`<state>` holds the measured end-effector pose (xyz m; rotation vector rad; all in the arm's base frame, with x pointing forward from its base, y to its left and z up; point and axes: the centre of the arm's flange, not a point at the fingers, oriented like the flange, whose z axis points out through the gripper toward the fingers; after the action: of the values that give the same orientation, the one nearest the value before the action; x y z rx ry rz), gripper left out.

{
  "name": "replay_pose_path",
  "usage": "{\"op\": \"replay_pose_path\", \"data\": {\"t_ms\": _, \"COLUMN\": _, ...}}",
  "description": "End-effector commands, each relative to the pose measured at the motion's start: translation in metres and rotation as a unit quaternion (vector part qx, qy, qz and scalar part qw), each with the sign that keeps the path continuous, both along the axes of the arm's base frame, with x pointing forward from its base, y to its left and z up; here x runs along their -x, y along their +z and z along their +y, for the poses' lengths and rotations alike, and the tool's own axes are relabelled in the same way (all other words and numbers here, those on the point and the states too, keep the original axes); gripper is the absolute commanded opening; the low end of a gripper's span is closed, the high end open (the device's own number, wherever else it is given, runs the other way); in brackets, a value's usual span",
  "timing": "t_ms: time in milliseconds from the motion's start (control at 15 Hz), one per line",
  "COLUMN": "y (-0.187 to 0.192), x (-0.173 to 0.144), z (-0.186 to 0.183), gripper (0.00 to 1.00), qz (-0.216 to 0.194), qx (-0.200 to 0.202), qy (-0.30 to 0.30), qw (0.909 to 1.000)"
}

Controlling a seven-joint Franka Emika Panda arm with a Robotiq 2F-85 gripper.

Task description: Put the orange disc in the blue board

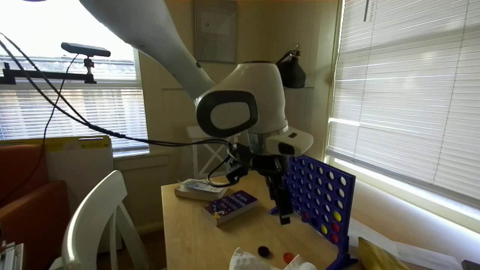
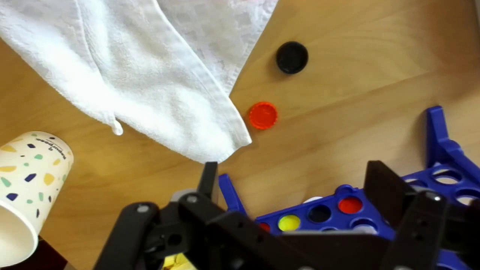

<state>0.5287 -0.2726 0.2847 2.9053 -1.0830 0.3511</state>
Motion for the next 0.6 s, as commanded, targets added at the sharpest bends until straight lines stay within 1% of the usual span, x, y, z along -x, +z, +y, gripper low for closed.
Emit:
{"op": "replay_pose_path", "data": {"t_ms": 0, "y": -0.004, "x": 0.003, "z": -0.005, "gripper": 1.00, "qz": 0.006, "qx": 0.004, "qy": -0.001, "qw": 1.0000}}
{"op": "replay_pose_path", "data": {"t_ms": 400, "y": -0.004, "x": 0.003, "z": -0.010, "gripper": 1.00, "qz": 0.008, "qx": 0.009, "qy": -0.001, "qw": 0.9999}}
{"op": "replay_pose_path", "data": {"t_ms": 533, "y": -0.022, "x": -0.005, "z": -0.006, "gripper": 1.00, "qz": 0.015, "qx": -0.012, "qy": 0.008, "qw": 0.9998}}
